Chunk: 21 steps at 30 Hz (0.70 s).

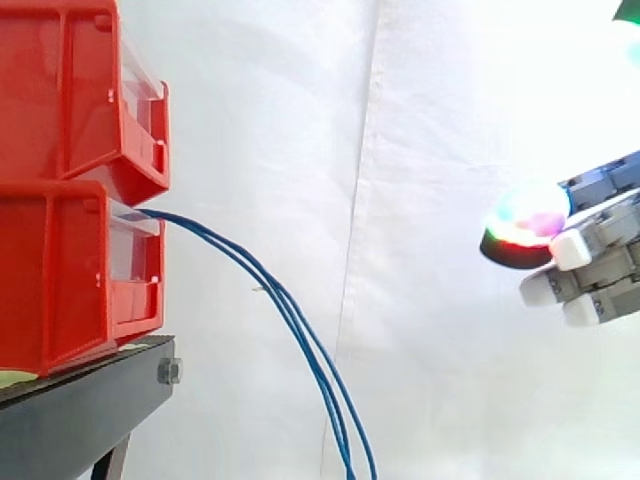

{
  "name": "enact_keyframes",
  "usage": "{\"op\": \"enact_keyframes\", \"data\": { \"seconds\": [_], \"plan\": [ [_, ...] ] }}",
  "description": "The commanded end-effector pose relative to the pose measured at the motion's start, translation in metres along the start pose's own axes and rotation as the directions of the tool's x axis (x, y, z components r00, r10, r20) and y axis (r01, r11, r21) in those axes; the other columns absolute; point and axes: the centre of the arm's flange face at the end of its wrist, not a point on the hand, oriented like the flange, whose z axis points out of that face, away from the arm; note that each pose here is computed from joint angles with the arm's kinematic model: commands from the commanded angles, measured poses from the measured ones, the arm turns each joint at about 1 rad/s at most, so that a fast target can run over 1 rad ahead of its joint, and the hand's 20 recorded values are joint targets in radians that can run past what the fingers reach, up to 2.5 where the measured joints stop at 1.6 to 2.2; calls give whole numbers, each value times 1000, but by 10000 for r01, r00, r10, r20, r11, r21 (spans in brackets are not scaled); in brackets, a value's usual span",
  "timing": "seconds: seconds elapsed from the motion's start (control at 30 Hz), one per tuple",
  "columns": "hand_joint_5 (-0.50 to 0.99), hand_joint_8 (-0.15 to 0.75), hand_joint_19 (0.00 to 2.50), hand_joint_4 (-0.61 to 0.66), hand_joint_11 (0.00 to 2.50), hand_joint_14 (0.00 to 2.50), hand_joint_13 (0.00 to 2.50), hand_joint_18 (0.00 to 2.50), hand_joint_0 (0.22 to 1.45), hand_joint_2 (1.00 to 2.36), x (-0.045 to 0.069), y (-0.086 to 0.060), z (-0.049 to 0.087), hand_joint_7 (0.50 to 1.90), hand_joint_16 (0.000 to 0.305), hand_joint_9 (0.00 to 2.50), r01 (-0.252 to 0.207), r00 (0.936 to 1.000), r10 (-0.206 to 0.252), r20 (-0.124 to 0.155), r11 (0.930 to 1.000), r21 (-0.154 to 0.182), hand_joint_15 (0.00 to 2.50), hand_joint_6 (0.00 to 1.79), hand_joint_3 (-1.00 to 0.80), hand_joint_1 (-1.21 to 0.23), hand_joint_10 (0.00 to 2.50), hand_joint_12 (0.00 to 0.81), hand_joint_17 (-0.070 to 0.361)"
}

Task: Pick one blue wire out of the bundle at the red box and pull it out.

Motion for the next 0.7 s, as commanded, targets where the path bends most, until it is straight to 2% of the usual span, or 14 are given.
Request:
{"op": "enact_keyframes", "data": {
  "seconds": [0.0,0.07,0.13,0.2,0.23,0.27,0.33,0.37,0.43,0.47,0.57,0.63,0.67],
  "plan": [
    [-190,343,191,309,142,0,314,286,485,1002,2,-15,10,770,62,607,-26,9992,32,410,9999,-127,21,502,-474,-450,3,430,139],
    [-191,343,190,308,135,1,315,286,486,1001,3,-18,12,772,62,608,-25,9989,34,462,9998,-192,20,502,-474,-451,3,430,138],
    [-191,343,190,307,137,0,314,286,486,1002,7,-28,20,772,62,607,-15,9984,30,563,9996,-265,23,502,-476,-452,3,430,138],
    [-192,344,189,305,135,0,313,287,485,1002,9,-33,24,772,62,604,-26,9986,42,535,9996,-296,20,502,-477,-465,4,431,139],
    [-192,342,183,304,143,0,312,287,486,1001,14,-34,34,772,62,602,-70,9983,95,578,9990,-433,25,502,-481,-467,3,430,138],
    [-192,342,189,306,141,0,312,287,484,1001,14,-34,34,775,62,601,-70,9983,95,578,9990,-433,19,502,-479,-472,5,431,139],
    [-192,344,180,307,140,0,310,289,482,1001,19,-36,46,773,62,598,-25,9978,52,656,9991,-422,22,502,-483,-487,3,431,139],
    [-193,342,187,308,141,0,310,289,480,1001,20,-43,48,776,62,596,17,9979,4,647,9995,-323,20,502,-485,-500,3,432,140],
    [-192,343,187,309,147,0,309,290,479,1000,25,-42,63,776,62,593,30,9975,-13,701,9997,-247,23,502,-486,-509,3,433,140],
    [-192,345,194,310,145,0,309,291,479,1001,29,-50,75,779,62,580,73,9975,-65,702,9999,-105,23,502,-487,-514,3,432,140],
    [-190,343,209,305,174,0,335,310,474,1001,33,-55,87,782,63,538,38,9977,-33,683,10000,-82,45,502,-491,-525,4,439,142],
    [-189,341,226,302,238,0,361,348,473,1000,39,-57,100,784,63,545,1,9977,13,680,9998,-209,66,502,-491,-533,5,445,142],
    [-189,351,234,305,311,2,374,352,471,1001,41,-59,101,784,63,590,-14,9978,28,665,9998,-212,78,502,-488,-536,6,447,142]
  ]
}}
